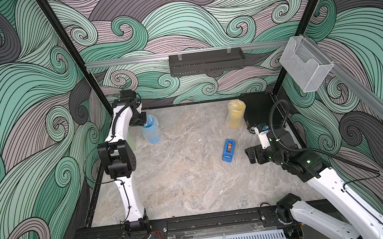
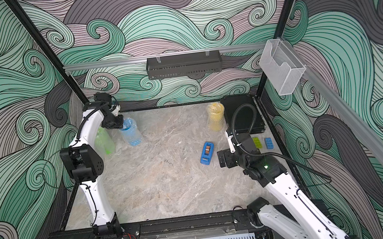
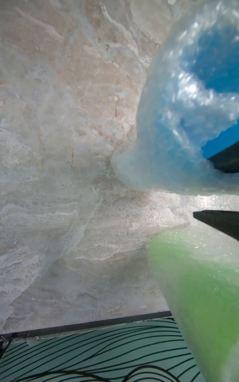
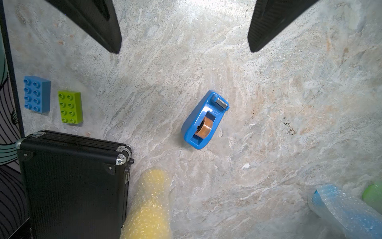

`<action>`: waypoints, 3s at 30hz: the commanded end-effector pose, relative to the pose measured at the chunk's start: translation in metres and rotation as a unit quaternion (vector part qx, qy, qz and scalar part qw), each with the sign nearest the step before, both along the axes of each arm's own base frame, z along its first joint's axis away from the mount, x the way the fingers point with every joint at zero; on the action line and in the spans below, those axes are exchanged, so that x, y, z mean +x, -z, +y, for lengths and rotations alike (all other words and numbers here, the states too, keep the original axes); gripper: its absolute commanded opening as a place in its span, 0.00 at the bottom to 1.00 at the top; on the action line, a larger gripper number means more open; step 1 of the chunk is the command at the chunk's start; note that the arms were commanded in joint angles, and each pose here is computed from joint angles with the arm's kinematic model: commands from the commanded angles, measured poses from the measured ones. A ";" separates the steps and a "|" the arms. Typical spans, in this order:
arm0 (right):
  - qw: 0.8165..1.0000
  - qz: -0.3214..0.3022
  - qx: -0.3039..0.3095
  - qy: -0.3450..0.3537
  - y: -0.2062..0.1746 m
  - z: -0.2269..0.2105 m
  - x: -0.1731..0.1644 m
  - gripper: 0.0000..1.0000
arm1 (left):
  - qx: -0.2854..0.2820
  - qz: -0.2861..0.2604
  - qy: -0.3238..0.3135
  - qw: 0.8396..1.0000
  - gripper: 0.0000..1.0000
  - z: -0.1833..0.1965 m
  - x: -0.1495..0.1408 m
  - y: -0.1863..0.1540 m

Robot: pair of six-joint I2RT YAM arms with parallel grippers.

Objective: Wrap wine glasses in bubble wrap
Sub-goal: Place the bubble wrap at the center of the board, then reset both arms

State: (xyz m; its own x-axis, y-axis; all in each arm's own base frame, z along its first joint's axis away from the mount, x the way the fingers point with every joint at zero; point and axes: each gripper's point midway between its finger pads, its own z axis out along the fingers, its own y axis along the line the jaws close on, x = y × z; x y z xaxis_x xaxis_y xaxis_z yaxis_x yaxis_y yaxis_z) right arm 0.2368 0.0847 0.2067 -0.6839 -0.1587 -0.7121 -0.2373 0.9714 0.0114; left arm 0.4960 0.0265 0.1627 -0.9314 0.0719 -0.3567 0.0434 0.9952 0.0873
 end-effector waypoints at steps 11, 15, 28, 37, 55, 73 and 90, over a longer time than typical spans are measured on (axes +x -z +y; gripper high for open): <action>0.990 -0.118 -0.049 0.060 0.018 -0.028 0.065 0.99 | -0.036 -0.195 0.017 0.980 0.98 -0.019 -0.055 -0.144; 0.977 -0.189 -0.033 0.088 0.021 -0.043 0.085 0.99 | -0.033 -0.305 0.035 0.951 0.99 -0.023 -0.089 -0.154; 0.956 -0.251 0.000 0.151 0.060 -0.082 0.127 0.99 | -0.090 -0.351 0.095 0.927 0.99 -0.053 -0.135 0.012; 0.959 -0.250 -0.026 0.129 0.090 -0.080 0.143 0.99 | -0.071 -0.402 0.116 0.905 0.99 -0.055 -0.121 0.048; 0.960 -0.218 -0.026 0.174 0.112 -0.098 0.158 0.99 | -0.016 -0.363 -0.068 0.929 0.98 0.007 -0.096 0.079; 0.956 -0.240 -0.019 0.168 0.109 -0.097 0.148 0.99 | -0.011 -0.363 -0.078 0.928 0.99 0.011 -0.096 0.078; 0.976 -0.201 0.009 0.085 0.116 -0.072 0.163 0.99 | -0.011 -0.363 -0.078 0.929 0.99 0.011 -0.096 0.079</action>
